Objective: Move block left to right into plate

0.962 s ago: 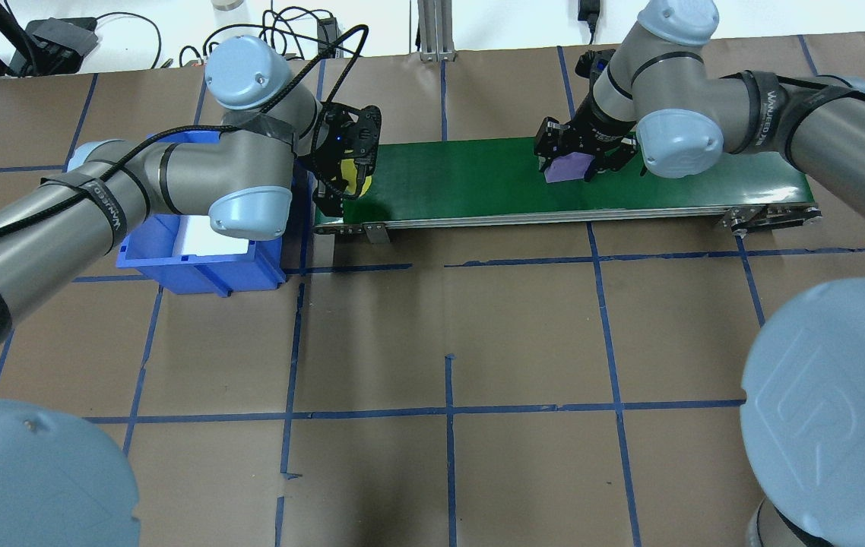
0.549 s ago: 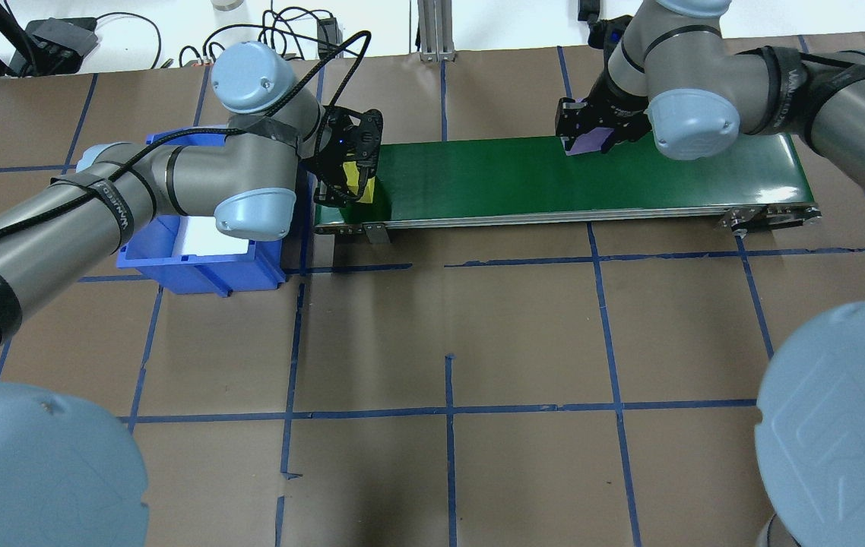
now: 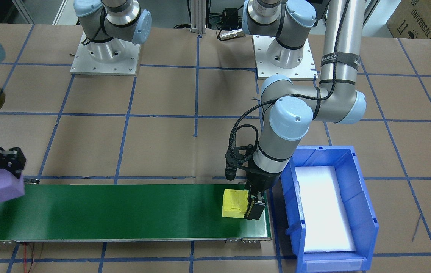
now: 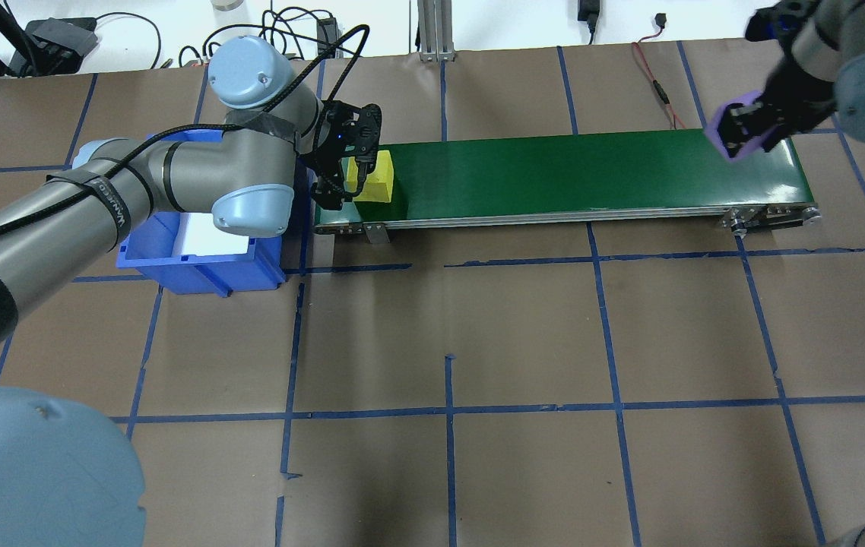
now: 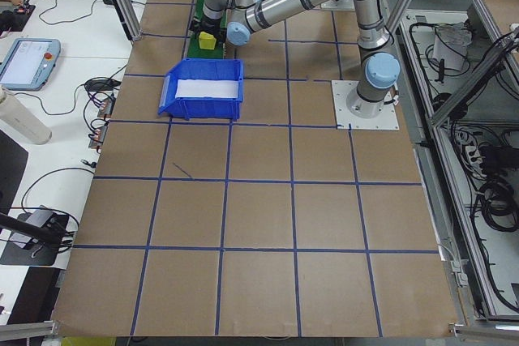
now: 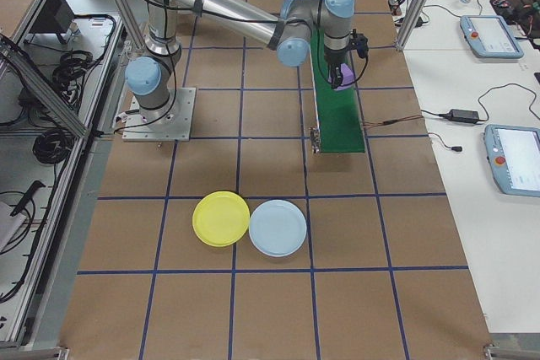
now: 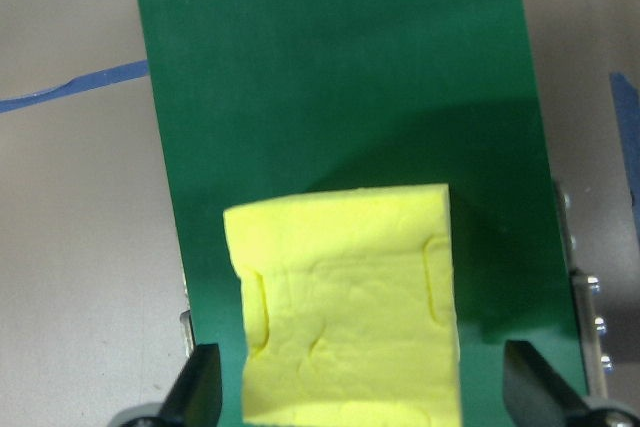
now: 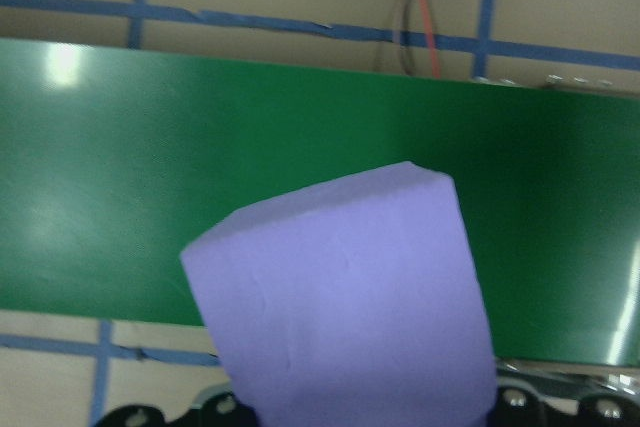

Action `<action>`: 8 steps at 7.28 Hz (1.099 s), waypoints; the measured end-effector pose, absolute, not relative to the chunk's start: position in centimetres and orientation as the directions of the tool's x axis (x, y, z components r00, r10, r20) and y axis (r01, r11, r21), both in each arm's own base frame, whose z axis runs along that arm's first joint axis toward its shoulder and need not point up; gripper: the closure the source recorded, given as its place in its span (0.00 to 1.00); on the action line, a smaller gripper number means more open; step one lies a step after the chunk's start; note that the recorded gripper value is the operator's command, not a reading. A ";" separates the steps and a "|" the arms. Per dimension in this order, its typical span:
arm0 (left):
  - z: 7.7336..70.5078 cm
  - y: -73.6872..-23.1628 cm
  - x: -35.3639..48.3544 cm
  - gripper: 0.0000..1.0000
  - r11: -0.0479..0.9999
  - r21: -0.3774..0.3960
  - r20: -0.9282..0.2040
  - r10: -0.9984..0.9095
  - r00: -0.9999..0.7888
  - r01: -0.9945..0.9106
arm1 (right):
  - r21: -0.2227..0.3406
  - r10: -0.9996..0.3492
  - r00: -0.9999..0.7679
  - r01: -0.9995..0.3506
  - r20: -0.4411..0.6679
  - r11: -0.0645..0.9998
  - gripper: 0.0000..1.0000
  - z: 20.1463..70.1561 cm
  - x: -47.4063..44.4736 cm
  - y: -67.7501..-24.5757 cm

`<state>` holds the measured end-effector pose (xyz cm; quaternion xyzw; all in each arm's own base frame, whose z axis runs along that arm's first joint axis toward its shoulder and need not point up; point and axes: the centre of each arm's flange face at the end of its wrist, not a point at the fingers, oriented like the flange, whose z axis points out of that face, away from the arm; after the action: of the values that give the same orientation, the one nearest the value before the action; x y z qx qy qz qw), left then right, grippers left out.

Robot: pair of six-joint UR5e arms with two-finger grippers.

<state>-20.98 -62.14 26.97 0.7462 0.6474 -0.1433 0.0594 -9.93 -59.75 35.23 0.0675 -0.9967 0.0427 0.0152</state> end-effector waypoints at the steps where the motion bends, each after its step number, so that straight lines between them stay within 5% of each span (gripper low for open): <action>1: 29.0 -61.9 -20.9 0.01 -0.093 -0.112 -0.257 0.965 0.062 0.989 | -0.061 -0.146 -0.989 -0.148 0.039 0.987 0.72 35.0 -15.8 -57.7; 3: 36.4 -59.8 -20.3 0.00 0.131 -0.138 -0.120 0.982 -0.148 0.982 | -0.024 -0.167 -0.986 -0.167 0.023 0.986 0.72 33.2 -26.6 -52.4; 5: 43.6 -55.3 -19.6 0.00 0.461 -0.147 -0.049 0.880 -0.472 0.875 | -0.006 -0.139 -0.990 -0.139 -0.015 0.990 0.72 31.0 -35.5 -45.6; 8: 50.7 -50.3 -16.4 0.00 0.881 -0.109 -0.059 0.456 -0.888 0.460 | -0.013 -0.105 -0.994 -0.105 -0.033 0.994 0.70 26.9 -43.0 -39.6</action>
<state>-16.40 -50.30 50.66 0.2361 0.9697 -0.0602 0.0156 -43.00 -39.56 26.87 0.0527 -0.9985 0.0058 -0.0166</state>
